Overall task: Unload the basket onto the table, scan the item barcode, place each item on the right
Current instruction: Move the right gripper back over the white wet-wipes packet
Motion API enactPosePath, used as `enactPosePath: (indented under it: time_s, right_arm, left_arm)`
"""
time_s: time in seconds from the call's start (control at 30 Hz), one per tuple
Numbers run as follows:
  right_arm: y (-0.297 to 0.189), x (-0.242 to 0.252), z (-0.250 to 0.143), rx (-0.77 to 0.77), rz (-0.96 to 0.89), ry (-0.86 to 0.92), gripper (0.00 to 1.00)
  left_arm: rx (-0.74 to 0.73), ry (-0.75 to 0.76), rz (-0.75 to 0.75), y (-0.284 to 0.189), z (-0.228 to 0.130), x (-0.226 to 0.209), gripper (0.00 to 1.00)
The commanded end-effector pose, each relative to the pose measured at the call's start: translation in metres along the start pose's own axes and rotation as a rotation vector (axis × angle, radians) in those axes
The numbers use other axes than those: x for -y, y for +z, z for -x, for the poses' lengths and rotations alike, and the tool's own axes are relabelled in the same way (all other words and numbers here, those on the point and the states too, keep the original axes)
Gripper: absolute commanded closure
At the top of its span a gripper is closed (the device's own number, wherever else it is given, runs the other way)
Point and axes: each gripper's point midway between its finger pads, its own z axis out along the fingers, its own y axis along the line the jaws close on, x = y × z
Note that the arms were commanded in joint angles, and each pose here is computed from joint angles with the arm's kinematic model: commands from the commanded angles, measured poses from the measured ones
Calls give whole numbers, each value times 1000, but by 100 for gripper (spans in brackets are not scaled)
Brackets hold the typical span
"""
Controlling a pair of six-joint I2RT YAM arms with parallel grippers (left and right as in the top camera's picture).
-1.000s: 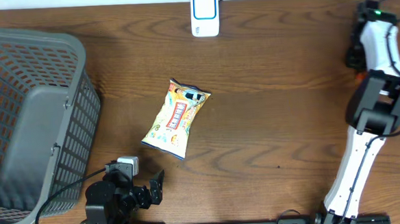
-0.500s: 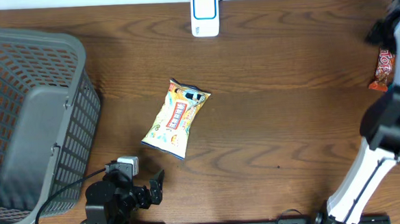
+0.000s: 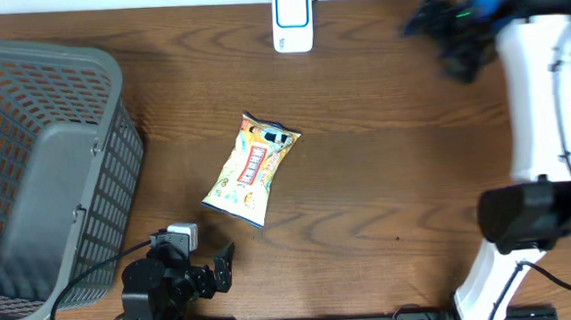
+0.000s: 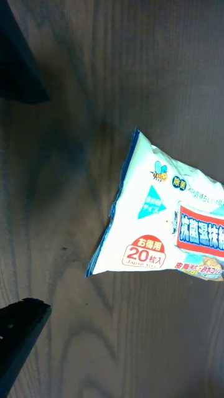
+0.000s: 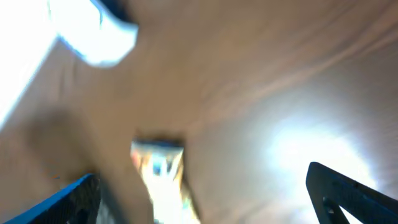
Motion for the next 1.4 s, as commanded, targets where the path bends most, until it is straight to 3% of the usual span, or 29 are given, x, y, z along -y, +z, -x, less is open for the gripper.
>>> enactPosePath:
  time_s: [0.0,0.17,0.3,0.33,0.43,0.5,0.6,0.7,0.8,0.87,1.0,1.2,1.37]
  right_arm:
    - [35,-37,-68,-189,23,-25,1]
    - [88,-67,-139,-271,-2,-132,1]
    - [136,-87,-181,-220,-1,-339,22]
    - [157,-91,-203,-199,-6,-427,36]
    - [179,-101,-239,-188,40,-594,59]
    - [188,-107,-252,-152,59,-688,61]
    - [203,-100,-252,-27,-20,-743,63]
    - [218,-85,-252,-1,-85,-760,66]
    - [233,-62,-252,-37,-168,-757,82]
    - [236,-48,-247,-38,-229,-755,86]
    - [228,-21,-226,-1,-368,-770,86]
    - [218,1,-205,-6,-473,-832,99]
    - [174,-18,-193,27,-419,-804,99]
  left_arm:
    - [-38,-12,5,0,-10,-2,0]
    - [-38,-12,5,0,-10,-2,1]
    - [-38,-12,5,0,-10,-2,0]
    - [-38,-12,5,0,-10,-2,0]
    - [-38,-12,5,0,-10,-2,0]
    - [-38,-12,5,0,-10,-2,0]
    - [-38,-12,5,0,-10,-2,0]
    - [-38,-12,5,0,-10,-2,0]
    - [-38,-12,5,0,-10,-2,0]
    - [-38,-12,5,0,-10,-2,0]
    - [-38,-12,5,0,-10,-2,0]
    - [-38,-12,5,0,-10,-2,0]
    - [-38,-12,5,0,-10,-2,0]
